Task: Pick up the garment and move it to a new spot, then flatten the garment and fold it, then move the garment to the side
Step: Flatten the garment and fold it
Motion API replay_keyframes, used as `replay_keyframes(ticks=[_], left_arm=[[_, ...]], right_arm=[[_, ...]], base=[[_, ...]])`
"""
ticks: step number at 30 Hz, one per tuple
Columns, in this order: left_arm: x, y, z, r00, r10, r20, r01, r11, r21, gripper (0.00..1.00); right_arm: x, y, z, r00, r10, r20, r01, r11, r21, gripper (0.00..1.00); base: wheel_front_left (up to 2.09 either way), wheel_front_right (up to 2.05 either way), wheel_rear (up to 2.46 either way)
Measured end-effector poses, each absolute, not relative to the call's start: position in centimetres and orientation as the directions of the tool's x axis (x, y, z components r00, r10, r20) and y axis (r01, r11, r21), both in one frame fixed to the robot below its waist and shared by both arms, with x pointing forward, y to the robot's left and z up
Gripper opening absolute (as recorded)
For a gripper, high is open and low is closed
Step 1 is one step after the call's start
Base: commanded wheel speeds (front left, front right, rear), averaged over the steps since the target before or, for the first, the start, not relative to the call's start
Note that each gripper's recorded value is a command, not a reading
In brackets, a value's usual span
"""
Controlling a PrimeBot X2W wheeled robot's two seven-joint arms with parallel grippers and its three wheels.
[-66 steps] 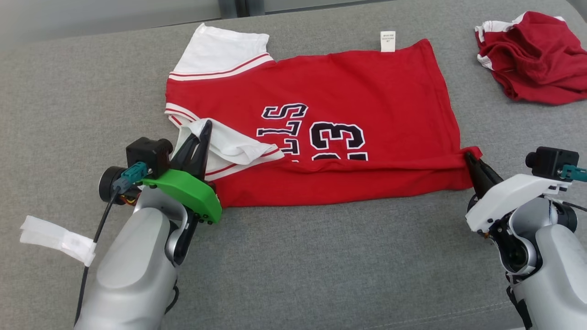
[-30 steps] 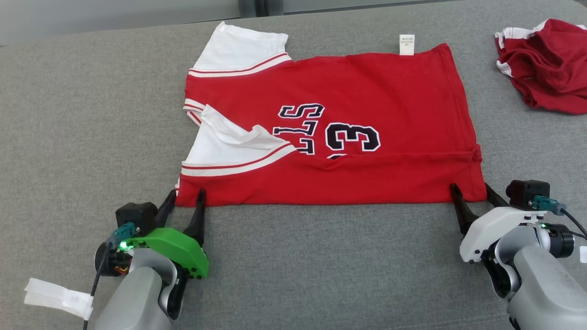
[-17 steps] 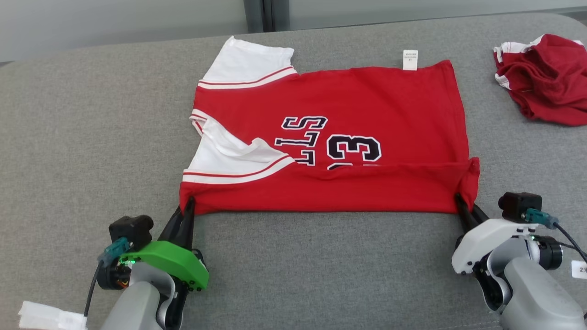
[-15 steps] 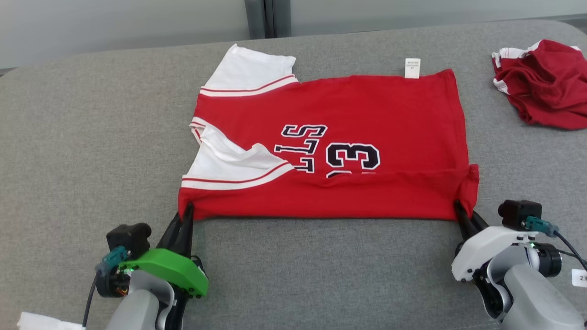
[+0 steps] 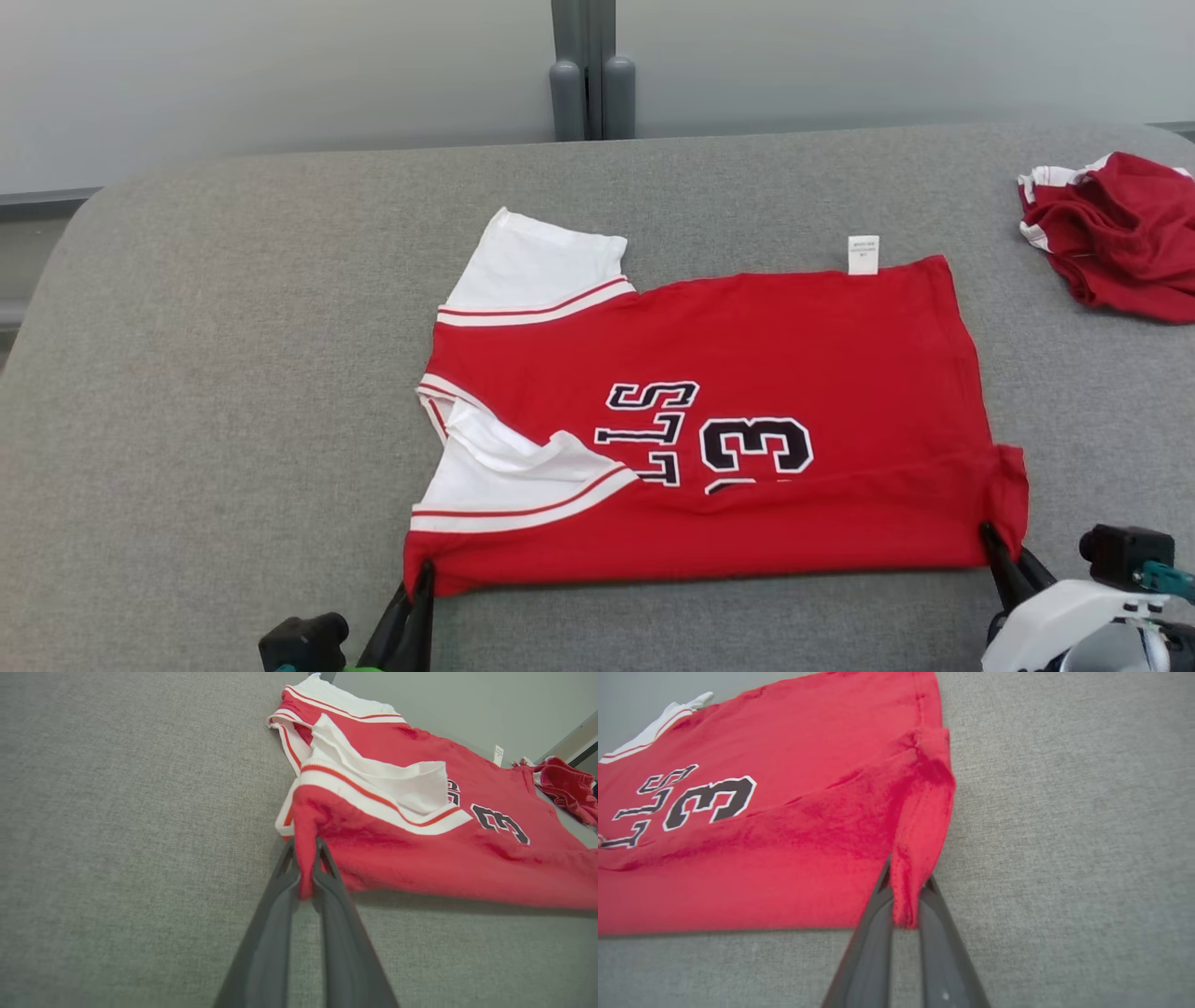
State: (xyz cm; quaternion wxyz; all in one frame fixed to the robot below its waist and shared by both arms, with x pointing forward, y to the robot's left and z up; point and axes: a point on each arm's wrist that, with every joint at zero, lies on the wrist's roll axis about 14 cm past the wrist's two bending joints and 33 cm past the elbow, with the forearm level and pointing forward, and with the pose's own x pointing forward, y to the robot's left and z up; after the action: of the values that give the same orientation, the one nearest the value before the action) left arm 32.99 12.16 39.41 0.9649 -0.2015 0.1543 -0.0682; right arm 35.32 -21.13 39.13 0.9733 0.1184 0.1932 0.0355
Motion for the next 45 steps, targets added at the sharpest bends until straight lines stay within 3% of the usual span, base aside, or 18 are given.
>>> replay_keyframes(ticks=[5, 6, 7, 8, 9, 19, 30, 45], left_arm=[[31.7, 11.7, 39.0, 0.937, -0.199, -0.286, 0.065, 0.907, -0.416, 0.0], [31.6, 11.6, 38.9, 0.936, -0.202, -0.289, 0.067, 0.906, -0.417, 0.0], [31.6, 11.5, 38.9, 0.935, -0.203, -0.29, 0.068, 0.906, -0.417, 0.07], [31.7, 11.5, 39.0, 0.936, -0.201, -0.287, 0.069, 0.909, -0.411, 0.49], [31.8, 11.5, 39.2, 0.939, -0.199, -0.282, 0.072, 0.912, -0.405, 1.0], [34.7, 14.3, 44.2, 0.987, -0.11, -0.115, 0.066, 0.94, -0.334, 1.0], [37.4, 16.8, 51.2, 0.992, -0.077, 0.098, 0.093, 0.981, -0.173, 1.0], [37.4, 18.1, 50.9, 0.994, -0.066, 0.089, 0.077, 0.99, -0.122, 1.0]], right_arm=[[34.1, -21.2, 38.9, 0.911, 0.11, -0.397, -0.005, 0.966, 0.257, 0.0], [34.0, -21.2, 39.0, 0.911, 0.107, -0.397, -0.001, 0.966, 0.259, 0.15], [34.0, -21.2, 39.2, 0.915, 0.103, -0.39, 0.002, 0.966, 0.259, 0.51], [34.0, -21.2, 39.5, 0.92, 0.1, -0.379, 0.001, 0.966, 0.257, 1.0], [34.1, -21.2, 39.8, 0.925, 0.094, -0.369, 0.003, 0.967, 0.254, 1.0], [35.6, -20.9, 45.4, 0.986, 0.055, -0.156, -0.015, 0.97, 0.244, 1.0], [36.6, -19.7, 51.2, 0.995, 0.062, 0.08, -0.076, 0.98, 0.186, 1.0], [36.2, -19.2, 53.5, 0.983, 0.063, 0.174, -0.086, 0.988, 0.127, 1.0]], base=[[0.0, 0.0, 0.0], [0.0, 0.0, 0.0], [0.0, 0.0, 0.0], [0.0, 0.0, 0.0], [0.0, 0.0, 0.0], [0.0, 0.0, 0.0], [0.0, 0.0, 0.0], [0.0, 0.0, 0.0]])
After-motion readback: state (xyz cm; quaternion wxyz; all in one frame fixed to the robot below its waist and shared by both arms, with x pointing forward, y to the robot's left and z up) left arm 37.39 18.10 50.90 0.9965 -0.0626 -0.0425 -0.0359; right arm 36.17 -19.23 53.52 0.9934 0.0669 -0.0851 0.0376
